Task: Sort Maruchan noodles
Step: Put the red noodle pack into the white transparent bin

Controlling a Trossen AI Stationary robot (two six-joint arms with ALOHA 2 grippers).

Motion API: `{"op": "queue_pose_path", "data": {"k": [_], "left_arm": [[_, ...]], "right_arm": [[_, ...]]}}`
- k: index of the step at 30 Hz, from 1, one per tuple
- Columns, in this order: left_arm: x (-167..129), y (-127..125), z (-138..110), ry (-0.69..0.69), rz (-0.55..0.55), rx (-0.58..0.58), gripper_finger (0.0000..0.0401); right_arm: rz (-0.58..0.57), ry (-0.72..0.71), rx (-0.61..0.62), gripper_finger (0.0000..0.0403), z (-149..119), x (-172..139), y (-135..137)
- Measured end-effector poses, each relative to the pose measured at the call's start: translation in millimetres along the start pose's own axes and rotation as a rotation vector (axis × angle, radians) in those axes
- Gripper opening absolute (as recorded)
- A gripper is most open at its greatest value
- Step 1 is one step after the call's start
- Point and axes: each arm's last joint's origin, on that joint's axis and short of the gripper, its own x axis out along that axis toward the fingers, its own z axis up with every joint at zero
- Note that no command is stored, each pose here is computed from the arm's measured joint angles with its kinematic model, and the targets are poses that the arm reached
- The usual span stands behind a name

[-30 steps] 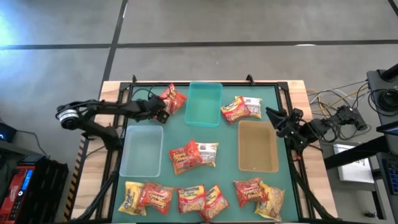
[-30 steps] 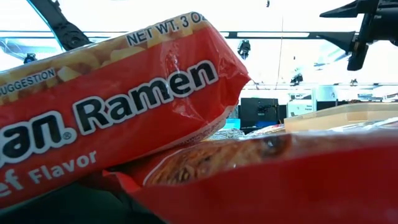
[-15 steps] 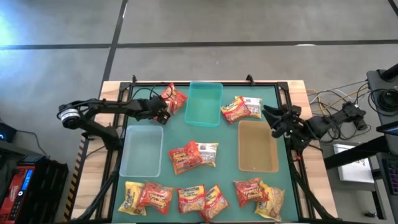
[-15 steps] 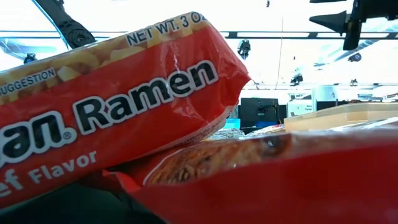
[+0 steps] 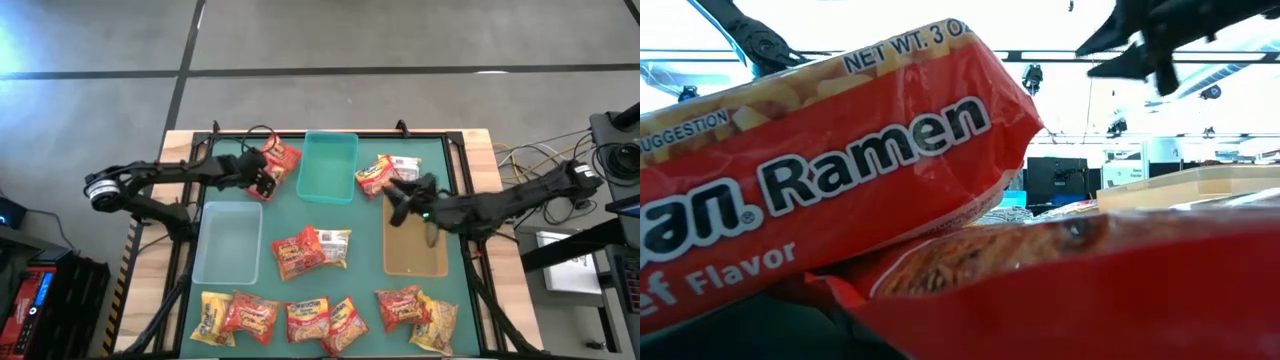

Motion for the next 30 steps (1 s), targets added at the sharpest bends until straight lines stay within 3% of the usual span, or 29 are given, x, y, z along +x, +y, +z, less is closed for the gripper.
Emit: {"op": "queue_pose_path", "data": {"k": [6, 9, 18, 30], "left_arm": [[-1, -8, 7, -0.038, -0.178, -0.008, 0.0263], [0, -8, 5, -0.031, -0.212, -0.007, 0.0263], [1, -7, 5, -0.030, -0.210, 0.050, 0.0263], [0, 7, 3, 0.018, -0.141, 0.060, 0.0263]], "right_arm": [[0.021, 0.093, -0.089, 0.0187, -3, 33, 16], [0.017, 0.123, -0.149, 0.0187, -4, 48, 23], [0.076, 0.195, -0.188, 0.0187, -4, 97, 53], [0.174, 0.322, -0.190, 0.0187, -28, 158, 102]]}}
